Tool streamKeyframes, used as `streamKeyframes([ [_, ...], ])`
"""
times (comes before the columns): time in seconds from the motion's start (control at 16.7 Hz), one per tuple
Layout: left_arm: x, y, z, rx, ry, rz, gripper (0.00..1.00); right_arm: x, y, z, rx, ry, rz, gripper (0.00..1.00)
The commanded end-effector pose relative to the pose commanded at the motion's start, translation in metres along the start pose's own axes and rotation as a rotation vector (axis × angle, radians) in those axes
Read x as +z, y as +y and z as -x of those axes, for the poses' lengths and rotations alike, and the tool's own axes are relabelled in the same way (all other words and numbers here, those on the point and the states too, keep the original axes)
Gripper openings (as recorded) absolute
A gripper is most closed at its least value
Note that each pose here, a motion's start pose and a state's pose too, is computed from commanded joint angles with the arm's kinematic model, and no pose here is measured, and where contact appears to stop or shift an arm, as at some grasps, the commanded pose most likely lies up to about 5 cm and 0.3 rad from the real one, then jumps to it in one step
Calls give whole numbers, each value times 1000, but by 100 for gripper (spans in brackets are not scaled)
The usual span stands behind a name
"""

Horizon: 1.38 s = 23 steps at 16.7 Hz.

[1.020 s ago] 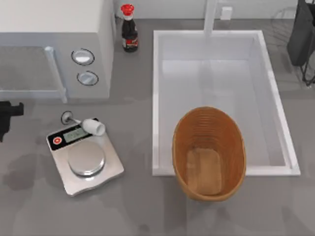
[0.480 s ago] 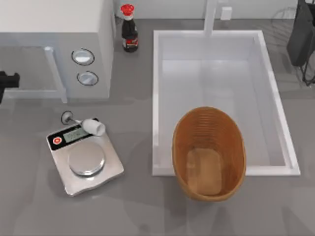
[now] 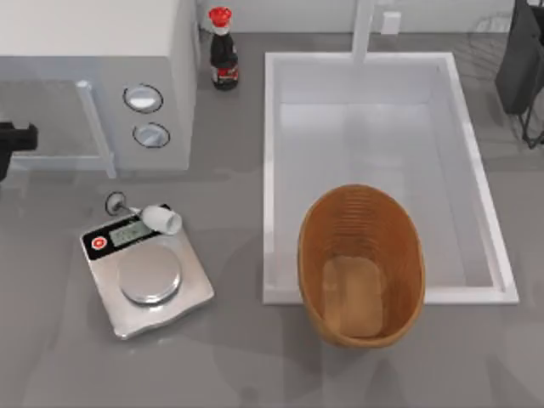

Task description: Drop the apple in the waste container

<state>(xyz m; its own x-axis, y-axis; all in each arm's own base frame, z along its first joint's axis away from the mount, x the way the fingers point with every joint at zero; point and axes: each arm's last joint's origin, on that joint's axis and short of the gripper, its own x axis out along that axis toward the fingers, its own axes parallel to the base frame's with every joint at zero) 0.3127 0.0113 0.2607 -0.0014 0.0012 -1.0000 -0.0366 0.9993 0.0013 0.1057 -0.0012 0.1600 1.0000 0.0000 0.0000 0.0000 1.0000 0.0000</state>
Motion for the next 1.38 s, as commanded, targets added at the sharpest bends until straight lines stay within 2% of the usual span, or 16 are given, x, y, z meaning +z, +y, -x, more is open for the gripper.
streamKeyframes([
  [0.18,2,-10,-8,6,61,82,0,0,0,0,0,0,0,100],
  [0.36,4,-28,-15,31,120,222,0,0,0,0,0,0,0,100],
  [0.6,8,-65,-12,82,125,493,0,0,0,0,0,0,0,100],
  [0.84,10,-113,5,94,32,838,0,0,0,0,0,0,0,100],
  [1.08,3,-169,34,7,-92,1239,0,0,0,0,0,0,0,100],
  [1.38,-15,-238,68,-195,-140,1791,0,0,0,0,0,0,0,100],
])
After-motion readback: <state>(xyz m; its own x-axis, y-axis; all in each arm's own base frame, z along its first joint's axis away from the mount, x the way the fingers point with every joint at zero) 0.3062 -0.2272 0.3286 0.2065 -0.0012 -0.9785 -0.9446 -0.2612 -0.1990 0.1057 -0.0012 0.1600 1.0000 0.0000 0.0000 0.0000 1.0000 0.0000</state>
